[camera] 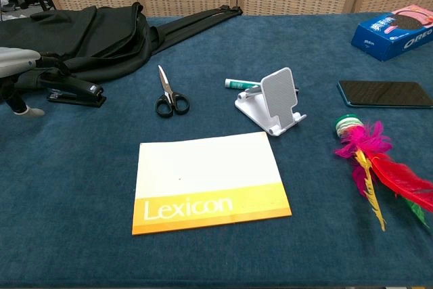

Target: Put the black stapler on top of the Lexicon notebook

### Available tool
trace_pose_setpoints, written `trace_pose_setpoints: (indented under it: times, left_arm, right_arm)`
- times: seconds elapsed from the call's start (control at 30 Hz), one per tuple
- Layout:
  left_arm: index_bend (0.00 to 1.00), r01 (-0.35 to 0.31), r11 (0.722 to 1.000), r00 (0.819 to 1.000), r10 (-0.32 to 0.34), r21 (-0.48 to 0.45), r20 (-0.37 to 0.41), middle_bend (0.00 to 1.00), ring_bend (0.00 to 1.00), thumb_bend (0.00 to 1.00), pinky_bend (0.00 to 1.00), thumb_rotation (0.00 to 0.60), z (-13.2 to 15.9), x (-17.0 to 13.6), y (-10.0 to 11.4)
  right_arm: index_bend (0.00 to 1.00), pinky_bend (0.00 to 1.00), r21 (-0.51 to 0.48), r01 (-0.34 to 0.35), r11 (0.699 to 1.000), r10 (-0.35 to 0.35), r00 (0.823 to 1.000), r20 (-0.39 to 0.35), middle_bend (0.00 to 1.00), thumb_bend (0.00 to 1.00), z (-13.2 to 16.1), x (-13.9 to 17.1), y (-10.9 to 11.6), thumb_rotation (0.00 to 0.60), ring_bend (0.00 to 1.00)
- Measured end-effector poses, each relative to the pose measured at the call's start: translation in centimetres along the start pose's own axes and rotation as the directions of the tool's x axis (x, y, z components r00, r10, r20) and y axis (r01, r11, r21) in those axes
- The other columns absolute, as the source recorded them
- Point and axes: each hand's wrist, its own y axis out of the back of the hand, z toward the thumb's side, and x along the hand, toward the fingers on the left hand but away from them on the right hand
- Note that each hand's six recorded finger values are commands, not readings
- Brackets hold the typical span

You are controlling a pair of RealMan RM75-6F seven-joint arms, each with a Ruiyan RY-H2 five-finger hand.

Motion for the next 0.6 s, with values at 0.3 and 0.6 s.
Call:
trace_pose_setpoints:
  times: [0.3,0.6]
  left_arm:
    - [0.23,-0.015,0.999,0.999,0.016,-0.034,0.031,0.03,0.01,0.35,0.04,0.6,1.4,0.5,-0.1]
    - [0.3,-0.016,0.999,0.998,0.018,-0.039,0.057,0.09,0.1,0.37,0.1,0.6,2.6,0.1,-0.7]
  right_arm:
    - [0.07,0.0,0.0,-0.006,1.0,0.006,1.0,-0.002,0.0,0.34,0.0,0.0,-0.2,0.6,0.0]
    - [0.07,0.0,-0.003,0.004,1.0,-0.004,1.0,0.002,0.0,0.34,-0.1,0.0,0.1,0.6,0.0]
